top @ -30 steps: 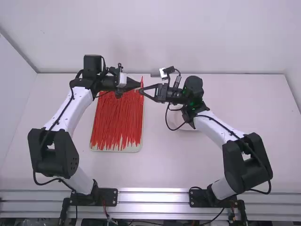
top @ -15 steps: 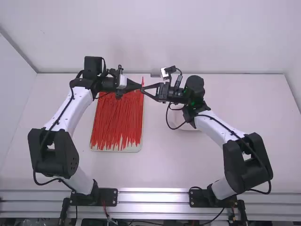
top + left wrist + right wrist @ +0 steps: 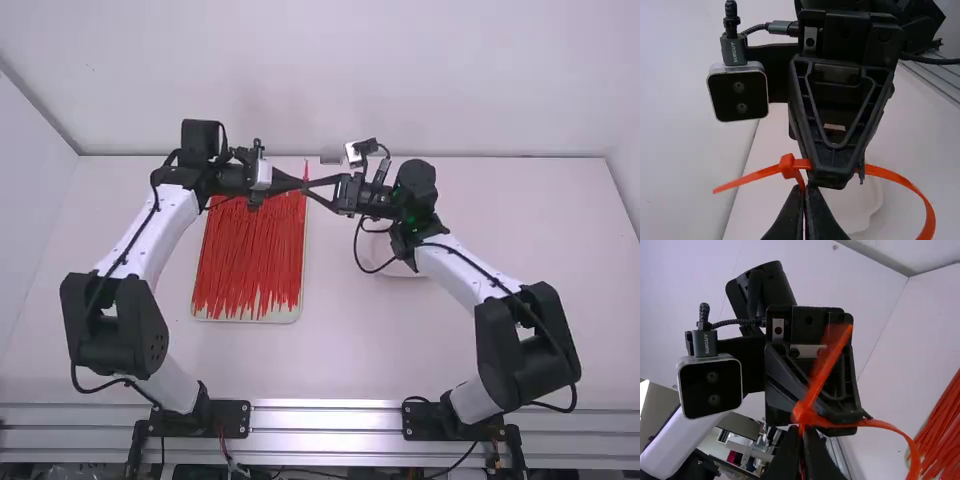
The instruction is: Fasten the cable tie
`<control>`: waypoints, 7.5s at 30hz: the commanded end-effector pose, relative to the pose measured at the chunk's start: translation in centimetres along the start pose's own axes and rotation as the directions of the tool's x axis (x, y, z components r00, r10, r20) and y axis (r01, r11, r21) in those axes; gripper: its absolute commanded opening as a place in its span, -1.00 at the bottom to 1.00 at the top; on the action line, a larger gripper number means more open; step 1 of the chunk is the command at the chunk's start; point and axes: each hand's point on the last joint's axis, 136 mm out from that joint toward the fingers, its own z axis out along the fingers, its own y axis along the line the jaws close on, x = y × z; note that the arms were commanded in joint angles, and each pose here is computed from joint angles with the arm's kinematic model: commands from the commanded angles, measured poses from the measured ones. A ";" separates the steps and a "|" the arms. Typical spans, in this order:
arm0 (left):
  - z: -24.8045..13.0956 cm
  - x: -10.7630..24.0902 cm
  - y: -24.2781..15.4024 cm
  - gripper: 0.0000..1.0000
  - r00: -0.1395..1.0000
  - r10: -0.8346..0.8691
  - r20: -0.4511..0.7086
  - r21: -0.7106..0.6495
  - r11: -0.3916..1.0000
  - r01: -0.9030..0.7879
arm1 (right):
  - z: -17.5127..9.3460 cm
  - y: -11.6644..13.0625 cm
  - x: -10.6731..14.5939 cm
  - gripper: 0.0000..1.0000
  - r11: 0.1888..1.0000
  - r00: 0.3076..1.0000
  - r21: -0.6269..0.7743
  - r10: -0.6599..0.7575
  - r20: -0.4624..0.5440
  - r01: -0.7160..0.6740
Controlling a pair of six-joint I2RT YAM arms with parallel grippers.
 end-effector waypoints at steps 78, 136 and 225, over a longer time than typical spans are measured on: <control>2.3 1.2 -5.0 -0.96 0.987 -0.159 0.021 0.118 0.981 0.155 | -2.1 -0.8 -1.0 -1.00 0.999 0.999 0.022 0.046 -0.023 -0.045; 4.3 3.9 -9.3 -0.96 0.960 -0.277 -0.038 0.183 0.943 0.279 | -3.2 0.2 -6.3 -1.00 0.992 0.997 0.122 -0.045 0.068 0.037; 2.3 -1.8 -0.8 -0.96 0.942 -0.309 0.131 0.112 0.949 0.295 | -1.6 2.9 -3.4 -0.57 0.993 0.987 0.038 -0.109 -0.121 0.114</control>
